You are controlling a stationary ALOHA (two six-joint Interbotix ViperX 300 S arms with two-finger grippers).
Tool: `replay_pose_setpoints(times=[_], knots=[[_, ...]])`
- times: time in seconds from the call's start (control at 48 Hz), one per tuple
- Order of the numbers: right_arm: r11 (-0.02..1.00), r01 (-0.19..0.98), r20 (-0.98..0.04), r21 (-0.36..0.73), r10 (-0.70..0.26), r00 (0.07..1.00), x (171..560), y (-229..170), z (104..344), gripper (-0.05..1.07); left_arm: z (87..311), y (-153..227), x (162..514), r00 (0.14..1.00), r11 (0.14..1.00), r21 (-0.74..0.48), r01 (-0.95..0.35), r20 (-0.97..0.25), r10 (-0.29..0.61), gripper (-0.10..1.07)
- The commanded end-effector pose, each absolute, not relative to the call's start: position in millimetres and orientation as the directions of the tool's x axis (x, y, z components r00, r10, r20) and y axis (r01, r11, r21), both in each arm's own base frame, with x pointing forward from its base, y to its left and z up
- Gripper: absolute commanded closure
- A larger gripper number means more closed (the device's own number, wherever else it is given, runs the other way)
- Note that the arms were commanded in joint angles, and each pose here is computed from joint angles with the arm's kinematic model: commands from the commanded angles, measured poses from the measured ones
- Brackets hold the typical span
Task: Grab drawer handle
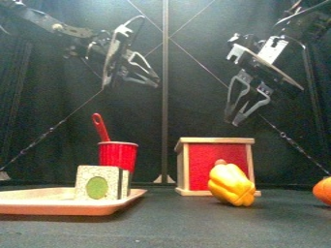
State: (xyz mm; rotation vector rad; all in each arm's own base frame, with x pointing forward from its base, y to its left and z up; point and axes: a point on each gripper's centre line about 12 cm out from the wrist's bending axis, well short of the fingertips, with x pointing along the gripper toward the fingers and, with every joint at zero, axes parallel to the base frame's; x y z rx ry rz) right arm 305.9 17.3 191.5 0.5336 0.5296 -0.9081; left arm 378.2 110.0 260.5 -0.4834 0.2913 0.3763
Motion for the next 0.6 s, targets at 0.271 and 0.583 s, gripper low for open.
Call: replay_pose_setpoints(times=[0.271, 0.583], knots=[[0.496, 0.847, -0.641, 0.193, -0.59, 0.491, 313, 21, 186, 0.3, 247, 153, 454, 0.831, 0.804, -0.377, -0.461, -0.501, 0.242, 0.36], [0.48, 0.861, -0.668, 0.169, -0.587, 0.458, 321, 23, 174, 0.11, 216, 167, 476, 0.792, 0.807, -0.344, -0.48, -0.566, 0.23, 0.36]])
